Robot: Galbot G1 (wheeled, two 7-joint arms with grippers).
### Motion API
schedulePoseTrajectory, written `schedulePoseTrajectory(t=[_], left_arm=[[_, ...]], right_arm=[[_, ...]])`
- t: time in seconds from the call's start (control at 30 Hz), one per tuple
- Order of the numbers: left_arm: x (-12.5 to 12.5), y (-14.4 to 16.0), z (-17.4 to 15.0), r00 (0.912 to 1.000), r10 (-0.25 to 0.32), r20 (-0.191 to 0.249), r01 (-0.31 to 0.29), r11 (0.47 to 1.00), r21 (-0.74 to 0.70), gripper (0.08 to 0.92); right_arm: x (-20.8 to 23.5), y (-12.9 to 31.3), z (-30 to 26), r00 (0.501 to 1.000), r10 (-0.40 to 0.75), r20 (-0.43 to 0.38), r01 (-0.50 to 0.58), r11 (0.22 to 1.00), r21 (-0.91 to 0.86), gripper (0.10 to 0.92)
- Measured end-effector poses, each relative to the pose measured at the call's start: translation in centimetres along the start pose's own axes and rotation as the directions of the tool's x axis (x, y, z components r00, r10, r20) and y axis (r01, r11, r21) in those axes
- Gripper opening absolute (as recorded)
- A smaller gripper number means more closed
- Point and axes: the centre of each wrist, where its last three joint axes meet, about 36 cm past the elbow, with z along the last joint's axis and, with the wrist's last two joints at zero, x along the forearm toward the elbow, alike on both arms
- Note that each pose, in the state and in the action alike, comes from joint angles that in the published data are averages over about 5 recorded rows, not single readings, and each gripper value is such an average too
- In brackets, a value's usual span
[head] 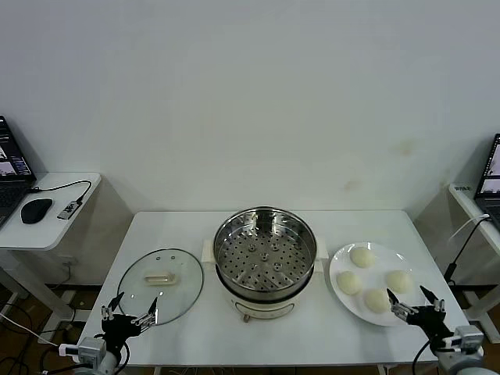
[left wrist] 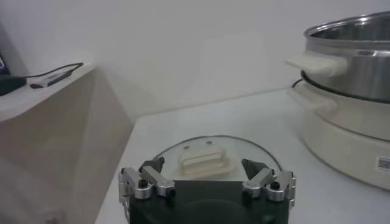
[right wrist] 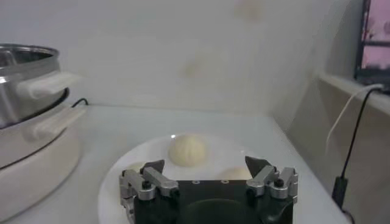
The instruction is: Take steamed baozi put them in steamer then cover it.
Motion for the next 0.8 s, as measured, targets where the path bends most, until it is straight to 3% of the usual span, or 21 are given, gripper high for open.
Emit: schedulePoseTrajectory(t=[0.2,0.37,0.6,0.8], left_arm=[[0.3,-0.5,0.2,1.0,0.005,-0.005,-0.005,1.0,-0.008,0.823],[0.6,-1.0,0.2,1.0,0.007,-0.002,-0.007,1.0,-0.014,0.823],[1.4,-1.2,-0.2,1.0,0.006,0.008,-0.006,1.0,-0.025,0.823],[2.0,-1.8,-0.5,0.9997,0.014,0.018,-0.014,0.999,-0.029,0.823]], right_arm=[[-1.9,-2.5,-3.6,0.999,-0.049,-0.013,0.051,0.982,0.18,0.823],[-4.1,-5.2,-7.6,0.991,-0.123,-0.054,0.134,0.917,0.375,0.823],[-7.4,-8.0,-13.0,0.956,-0.227,-0.184,0.292,0.737,0.61,0.823],[-11.3,-8.9,-16.5,0.898,-0.283,-0.336,0.439,0.547,0.713,0.823]])
